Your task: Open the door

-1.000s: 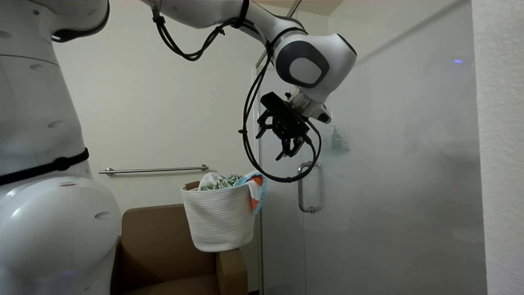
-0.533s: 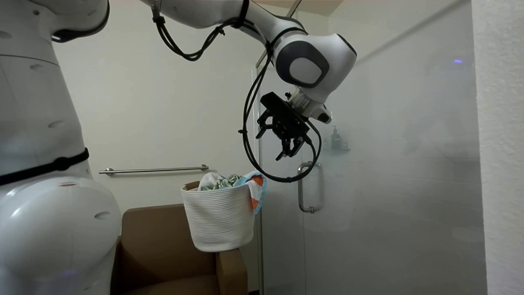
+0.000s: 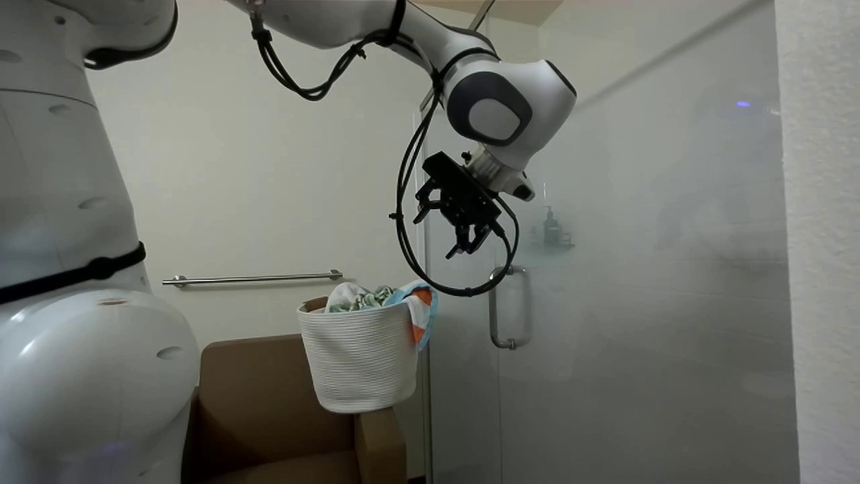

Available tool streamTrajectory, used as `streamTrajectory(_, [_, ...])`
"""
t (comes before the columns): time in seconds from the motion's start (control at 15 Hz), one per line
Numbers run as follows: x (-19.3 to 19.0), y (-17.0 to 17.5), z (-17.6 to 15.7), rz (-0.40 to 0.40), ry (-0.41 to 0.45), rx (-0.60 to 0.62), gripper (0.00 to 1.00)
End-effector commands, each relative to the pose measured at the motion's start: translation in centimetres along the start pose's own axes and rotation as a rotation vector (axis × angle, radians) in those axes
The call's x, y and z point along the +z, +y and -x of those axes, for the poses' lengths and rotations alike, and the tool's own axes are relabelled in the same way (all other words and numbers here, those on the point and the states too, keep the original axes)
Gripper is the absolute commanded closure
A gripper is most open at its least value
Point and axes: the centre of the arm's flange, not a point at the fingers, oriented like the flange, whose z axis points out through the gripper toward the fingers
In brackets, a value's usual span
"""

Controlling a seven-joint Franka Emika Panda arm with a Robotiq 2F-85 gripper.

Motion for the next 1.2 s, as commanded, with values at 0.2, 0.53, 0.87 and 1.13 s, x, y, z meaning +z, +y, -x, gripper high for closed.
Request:
streamTrajectory(0.2, [2.6, -1.2, -1.7, -0.143, 0.130, -0.132, 0.00])
streamTrajectory(0.53, [2.8, 0.2, -2.6, -0.260, 0.246, -0.140, 0.00])
streamTrajectory(0.87, [2.1, 2.3, -3.1, -0.293, 0.352, -0.154, 0.00])
streamTrajectory(1.13, [1.5, 2.9, -3.5, -0.290, 0.431, -0.315, 0.00])
